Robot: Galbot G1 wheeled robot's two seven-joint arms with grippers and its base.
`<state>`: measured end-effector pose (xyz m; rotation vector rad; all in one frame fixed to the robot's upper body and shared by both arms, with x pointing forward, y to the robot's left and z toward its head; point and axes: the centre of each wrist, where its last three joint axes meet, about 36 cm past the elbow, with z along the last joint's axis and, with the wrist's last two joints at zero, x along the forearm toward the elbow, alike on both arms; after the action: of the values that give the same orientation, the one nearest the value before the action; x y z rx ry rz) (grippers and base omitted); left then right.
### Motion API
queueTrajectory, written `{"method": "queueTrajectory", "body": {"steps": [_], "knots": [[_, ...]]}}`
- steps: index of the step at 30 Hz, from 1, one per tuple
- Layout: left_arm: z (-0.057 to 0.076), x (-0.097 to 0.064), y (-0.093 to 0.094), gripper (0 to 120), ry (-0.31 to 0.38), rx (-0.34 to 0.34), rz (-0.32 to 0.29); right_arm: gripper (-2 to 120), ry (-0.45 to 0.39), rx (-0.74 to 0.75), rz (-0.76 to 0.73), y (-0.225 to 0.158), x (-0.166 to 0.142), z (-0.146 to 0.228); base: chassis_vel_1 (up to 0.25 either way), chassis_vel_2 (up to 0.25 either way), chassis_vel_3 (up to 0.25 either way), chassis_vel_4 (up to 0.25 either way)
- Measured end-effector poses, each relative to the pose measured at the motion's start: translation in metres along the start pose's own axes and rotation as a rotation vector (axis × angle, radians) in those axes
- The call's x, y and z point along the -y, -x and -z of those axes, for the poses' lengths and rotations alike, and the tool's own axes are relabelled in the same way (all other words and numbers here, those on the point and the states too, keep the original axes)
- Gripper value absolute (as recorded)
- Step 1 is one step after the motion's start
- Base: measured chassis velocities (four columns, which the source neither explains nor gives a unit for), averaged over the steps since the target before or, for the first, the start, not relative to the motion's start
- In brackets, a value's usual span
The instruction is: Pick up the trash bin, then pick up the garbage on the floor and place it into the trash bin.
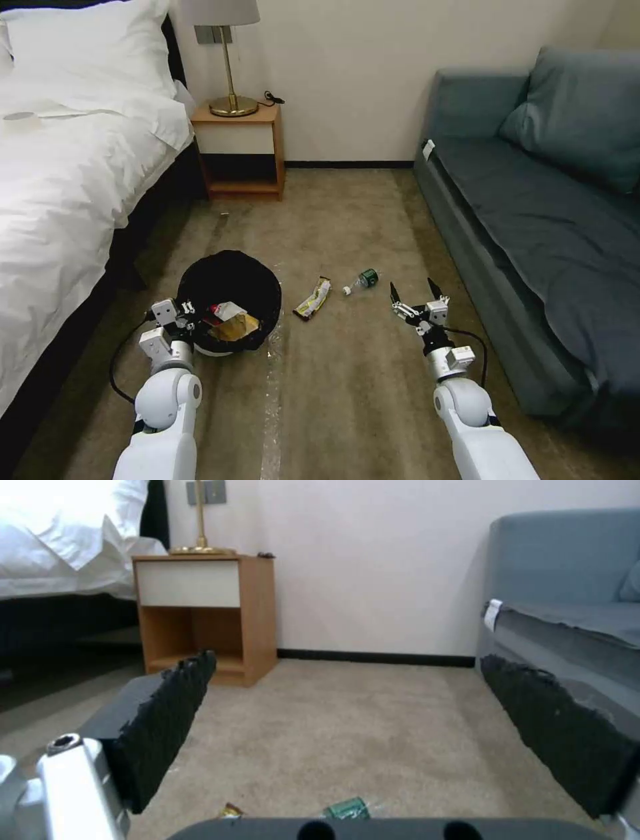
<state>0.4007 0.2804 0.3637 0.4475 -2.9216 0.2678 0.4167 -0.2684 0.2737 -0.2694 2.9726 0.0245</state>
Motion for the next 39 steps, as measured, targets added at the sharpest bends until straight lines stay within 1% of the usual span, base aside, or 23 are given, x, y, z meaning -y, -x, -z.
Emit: {"method": "queueTrajectory", "body": {"steps": [20,34,39], "knots": [[-0.0006,0.0000,0.0018,4,-0.001,-0.002,0.001,99,0.001,0.000,0.008,0.0014,0.0003,-0.0015,-0.101,0.104,0.102,-0.101],[-0.0007,0.0010,-0.0004,4,0.000,-0.002,-0.004,99,0.002,0.000,0.016,0.0016,-0.0019,-0.0021,-0.107,0.106,0.111,-0.108],[0.0015,0.0029,0.0011,4,-0.002,0.004,-0.008,99,0.001,0.005,0.017,0.0040,-0.0012,-0.0010,-0.119,0.120,0.123,-0.131]]}}
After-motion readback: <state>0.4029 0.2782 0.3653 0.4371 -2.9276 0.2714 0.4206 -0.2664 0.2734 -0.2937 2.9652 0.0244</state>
